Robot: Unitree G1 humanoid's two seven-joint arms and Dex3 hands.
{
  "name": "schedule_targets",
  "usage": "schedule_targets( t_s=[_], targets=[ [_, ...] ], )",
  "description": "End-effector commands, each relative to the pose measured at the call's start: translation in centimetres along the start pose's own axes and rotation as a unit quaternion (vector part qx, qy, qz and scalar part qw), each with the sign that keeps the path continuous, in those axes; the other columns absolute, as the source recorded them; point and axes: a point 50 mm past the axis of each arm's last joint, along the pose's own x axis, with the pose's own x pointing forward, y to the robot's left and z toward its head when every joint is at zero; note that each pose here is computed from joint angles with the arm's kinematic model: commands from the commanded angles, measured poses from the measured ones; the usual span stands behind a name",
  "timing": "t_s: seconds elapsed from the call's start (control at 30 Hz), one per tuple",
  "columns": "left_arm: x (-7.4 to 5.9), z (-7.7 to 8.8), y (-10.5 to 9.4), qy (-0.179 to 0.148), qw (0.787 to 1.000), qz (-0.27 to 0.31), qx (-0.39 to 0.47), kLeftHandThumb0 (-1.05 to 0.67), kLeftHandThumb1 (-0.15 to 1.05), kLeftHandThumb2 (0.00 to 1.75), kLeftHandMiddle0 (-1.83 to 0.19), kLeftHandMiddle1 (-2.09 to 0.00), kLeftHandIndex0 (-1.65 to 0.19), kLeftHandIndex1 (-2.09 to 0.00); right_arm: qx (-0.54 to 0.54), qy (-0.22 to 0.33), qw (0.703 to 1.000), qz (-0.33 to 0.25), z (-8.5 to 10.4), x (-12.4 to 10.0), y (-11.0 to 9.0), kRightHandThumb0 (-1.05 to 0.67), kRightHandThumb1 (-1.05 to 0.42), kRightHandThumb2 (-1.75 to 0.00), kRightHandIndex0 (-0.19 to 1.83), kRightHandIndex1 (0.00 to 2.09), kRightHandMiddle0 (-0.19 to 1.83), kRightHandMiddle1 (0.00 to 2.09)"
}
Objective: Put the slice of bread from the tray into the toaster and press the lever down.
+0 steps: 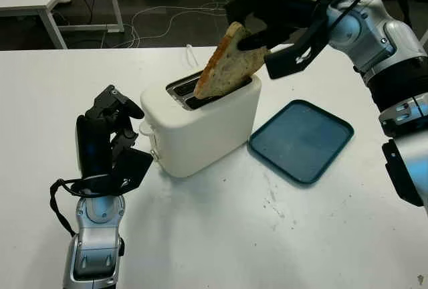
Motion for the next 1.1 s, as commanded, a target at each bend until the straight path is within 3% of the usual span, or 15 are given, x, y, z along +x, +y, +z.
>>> schedule_targets(
  t_s=[0.0,0.37,0.77,0.87,0.9,1.0,1.07],
  targets=[
    [-0.2,0.0,0.0,-0.001,1.000,0.000,0.000,0.06,0.92,0.82,-1.04,-1.75,-0.65,-1.75,-0.029,-0.013,0.999,0.008,0.5,0.1,0.7,-0.42,-0.92,-0.43,1.08,1.75,0.78,1.75],
    [-0.3,-0.1,0.1,0.002,1.000,-0.001,0.003,0.05,0.92,0.81,-1.02,-1.75,-0.63,-1.75,-0.091,-0.066,0.994,-0.012,2.5,1.1,0.0,-0.44,-0.92,-0.37,1.17,1.75,0.87,1.75],
    [-0.4,-0.2,0.0,0.007,1.000,0.001,-0.003,0.04,0.92,0.81,-1.02,-1.75,-0.62,-1.75,-0.157,-0.110,0.981,-0.040,3.9,1.9,-0.3,-0.47,-0.92,-0.28,1.13,1.75,0.77,1.70],
    [-0.4,-0.1,0.0,0.006,1.000,0.001,0.000,0.03,0.92,0.81,-1.03,-1.75,-0.63,-1.75,-0.135,-0.119,0.984,-0.012,4.0,1.9,-0.2,-0.62,-0.92,-0.34,1.10,1.75,0.78,1.70],
    [-0.4,-0.1,0.0,0.006,1.000,0.001,0.003,0.03,0.92,0.81,-1.03,-1.75,-0.63,-1.75,-0.129,-0.121,0.984,0.012,3.9,1.9,-0.2,-0.76,-0.92,-0.39,0.77,1.45,0.64,1.29],
    [-0.4,-0.1,0.0,0.005,1.000,0.000,0.005,0.03,0.92,0.81,-1.03,-1.75,-0.63,-1.75,-0.106,-0.126,0.984,0.061,3.9,1.8,-0.4,-0.91,-0.92,-0.41,0.38,1.06,0.58,0.42],
    [-0.4,-0.1,0.0,0.004,1.000,-0.001,0.003,0.04,0.92,0.82,-1.03,-1.75,-0.63,-1.75,-0.088,-0.131,0.985,0.066,3.9,1.6,-0.6,-0.92,-0.92,-0.41,0.22,1.02,0.52,0.21]
  ],
)
